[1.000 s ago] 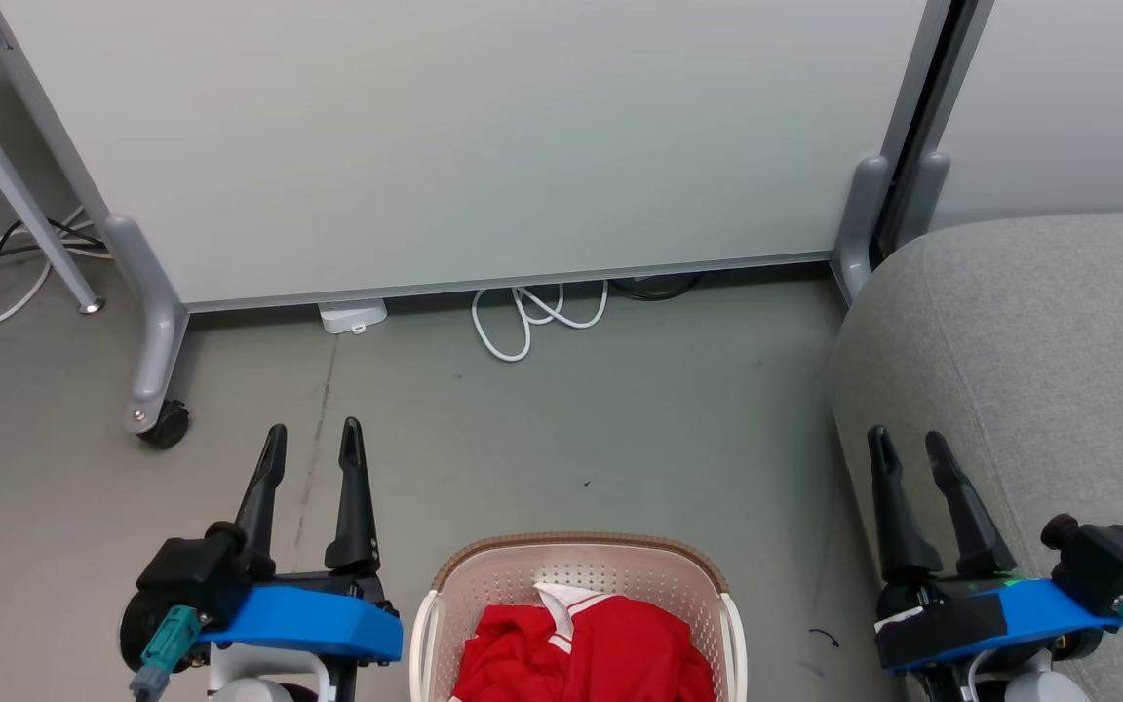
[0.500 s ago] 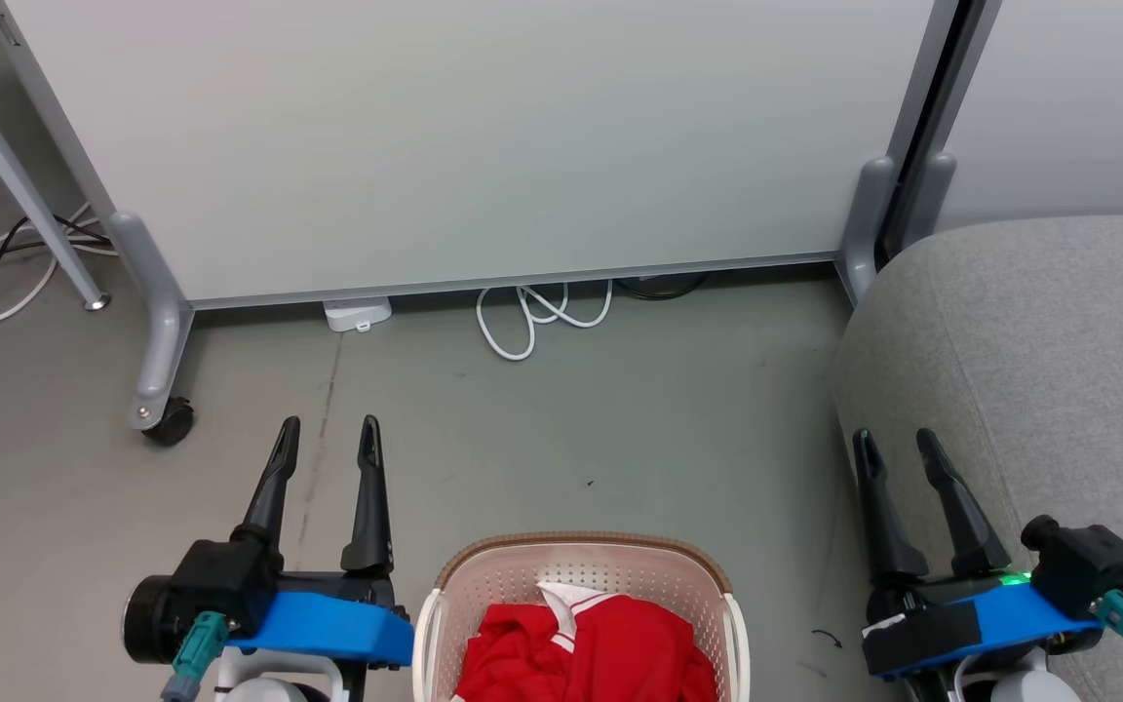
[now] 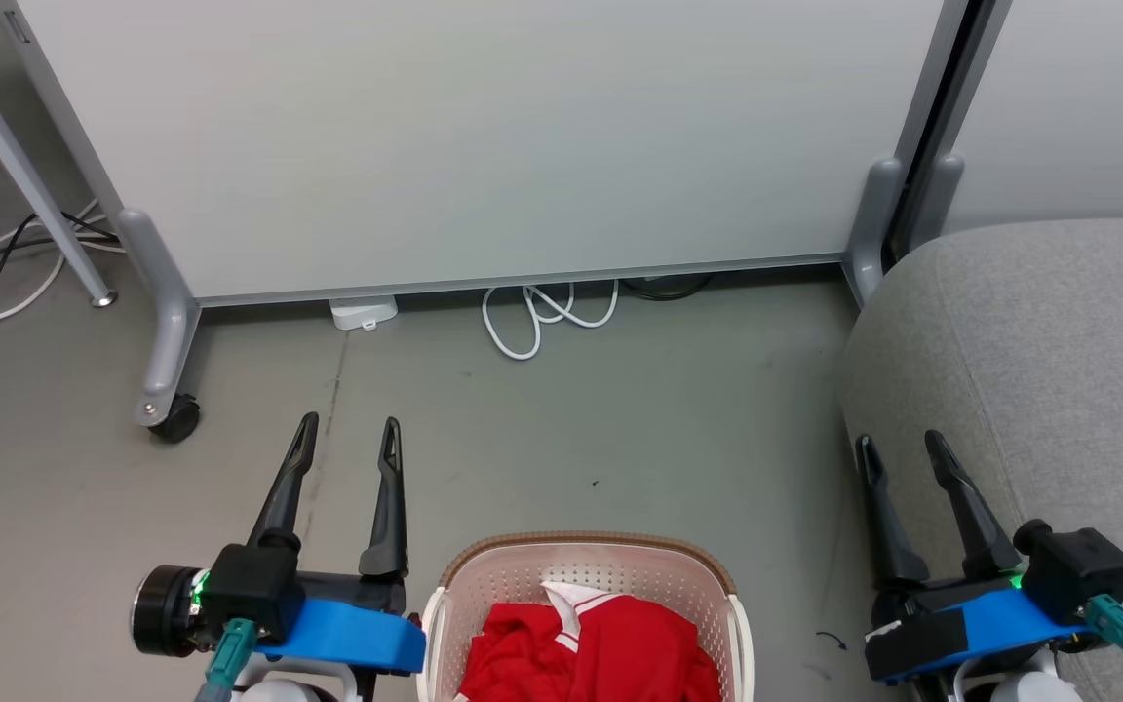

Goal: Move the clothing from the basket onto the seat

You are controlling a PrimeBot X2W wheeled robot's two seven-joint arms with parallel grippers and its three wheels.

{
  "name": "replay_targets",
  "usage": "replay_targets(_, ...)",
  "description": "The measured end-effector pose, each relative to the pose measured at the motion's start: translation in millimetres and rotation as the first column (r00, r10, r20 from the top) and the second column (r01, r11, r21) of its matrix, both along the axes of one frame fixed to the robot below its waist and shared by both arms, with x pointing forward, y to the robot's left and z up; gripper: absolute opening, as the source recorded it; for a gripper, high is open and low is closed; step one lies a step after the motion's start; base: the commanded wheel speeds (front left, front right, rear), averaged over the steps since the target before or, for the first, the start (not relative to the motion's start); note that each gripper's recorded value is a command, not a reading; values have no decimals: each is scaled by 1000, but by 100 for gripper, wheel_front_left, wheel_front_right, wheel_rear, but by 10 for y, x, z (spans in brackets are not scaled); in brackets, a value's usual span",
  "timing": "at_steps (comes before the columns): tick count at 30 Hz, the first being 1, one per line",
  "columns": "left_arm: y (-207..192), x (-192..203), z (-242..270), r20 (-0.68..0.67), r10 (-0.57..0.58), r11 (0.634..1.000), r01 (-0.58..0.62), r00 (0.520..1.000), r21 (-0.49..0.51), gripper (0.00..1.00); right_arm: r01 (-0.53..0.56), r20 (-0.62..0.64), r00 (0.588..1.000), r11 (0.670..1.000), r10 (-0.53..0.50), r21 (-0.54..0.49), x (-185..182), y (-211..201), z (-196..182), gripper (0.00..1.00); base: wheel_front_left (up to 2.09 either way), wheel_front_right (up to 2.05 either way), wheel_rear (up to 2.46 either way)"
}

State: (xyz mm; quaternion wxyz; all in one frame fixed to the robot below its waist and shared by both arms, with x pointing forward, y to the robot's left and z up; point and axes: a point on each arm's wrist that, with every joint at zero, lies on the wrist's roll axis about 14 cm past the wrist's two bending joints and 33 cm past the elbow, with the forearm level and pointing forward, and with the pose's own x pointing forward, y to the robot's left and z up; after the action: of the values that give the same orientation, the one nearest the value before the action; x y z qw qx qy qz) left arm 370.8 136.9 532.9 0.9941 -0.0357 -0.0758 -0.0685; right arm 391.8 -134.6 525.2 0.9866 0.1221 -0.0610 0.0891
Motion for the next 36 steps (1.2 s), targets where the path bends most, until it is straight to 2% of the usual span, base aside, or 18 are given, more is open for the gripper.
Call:
replay_targets(5,-21,-11,2,7,-9,1000,9,1000,17,100,1,4,1000,999,-1,-33,-2,-2,-12,100,0,0,0)
replay_targets(36,-34,-18,-94,-25,-21,1000,21,999,-3,100,20,-19,1000,1000,-20,-19,-9,-67,-80,100,0,0,0)
